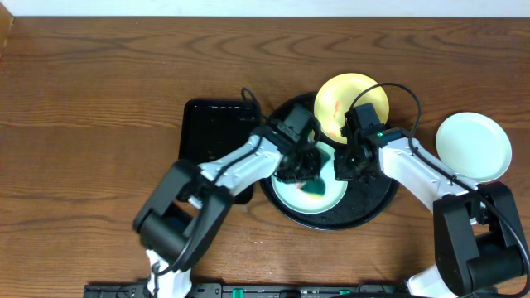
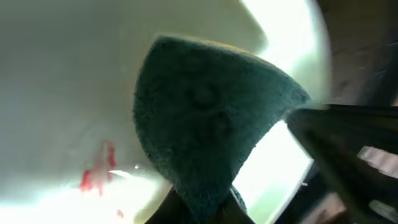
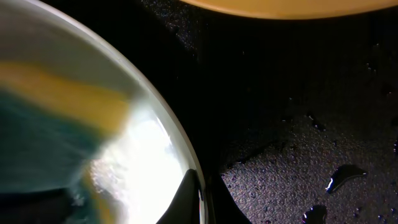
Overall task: Clean dirty plates on tray and stack at the side
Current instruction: 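Scrub the pale green plate with the sponge while right gripper holds rim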
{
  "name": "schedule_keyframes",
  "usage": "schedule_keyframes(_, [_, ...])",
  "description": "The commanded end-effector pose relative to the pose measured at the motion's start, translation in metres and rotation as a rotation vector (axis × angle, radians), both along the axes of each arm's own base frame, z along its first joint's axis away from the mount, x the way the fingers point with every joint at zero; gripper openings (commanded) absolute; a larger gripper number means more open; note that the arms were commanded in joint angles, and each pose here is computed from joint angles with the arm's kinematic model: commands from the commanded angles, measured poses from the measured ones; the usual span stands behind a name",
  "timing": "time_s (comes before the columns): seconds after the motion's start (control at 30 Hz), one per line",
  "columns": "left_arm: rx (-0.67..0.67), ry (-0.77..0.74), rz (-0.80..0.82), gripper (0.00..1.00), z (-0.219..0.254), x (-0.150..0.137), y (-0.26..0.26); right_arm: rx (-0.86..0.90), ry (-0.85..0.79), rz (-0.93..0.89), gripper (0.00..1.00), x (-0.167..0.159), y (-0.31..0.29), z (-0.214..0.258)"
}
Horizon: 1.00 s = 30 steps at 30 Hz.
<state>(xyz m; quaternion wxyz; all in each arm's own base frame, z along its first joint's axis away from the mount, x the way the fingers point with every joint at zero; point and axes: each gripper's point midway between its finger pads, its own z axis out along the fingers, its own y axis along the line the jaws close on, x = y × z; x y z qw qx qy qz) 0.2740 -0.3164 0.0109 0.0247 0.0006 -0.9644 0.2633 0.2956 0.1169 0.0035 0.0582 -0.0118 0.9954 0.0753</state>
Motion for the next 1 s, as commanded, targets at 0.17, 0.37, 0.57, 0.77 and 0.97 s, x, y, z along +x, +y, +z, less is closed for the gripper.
schedule_keyframes(0.17, [0.356,0.076,0.123,0.07,-0.054,0.001,0.079,-0.08,0.007,-0.002,0.01,-0.003,-0.013,-0.007])
schedule_keyframes(0.37, [0.709,-0.062,0.15,0.07,-0.031,0.024,0.147,-0.08,0.008,-0.002,0.01,-0.003,-0.013,-0.007])
schedule_keyframes(0.57, [0.826,-0.139,0.102,0.07,-0.018,0.037,0.165,-0.081,0.007,-0.002,0.01,-0.003,-0.013,-0.007])
schedule_keyframes(0.77, [0.454,0.016,0.081,0.07,-0.028,0.02,0.096,-0.081,0.007,-0.002,0.01,-0.003,-0.013,-0.007])
schedule_keyframes(0.97, [-0.03,0.135,-0.039,0.08,0.002,-0.002,0.0,-0.08,0.008,-0.006,0.01,-0.003,-0.013,-0.007])
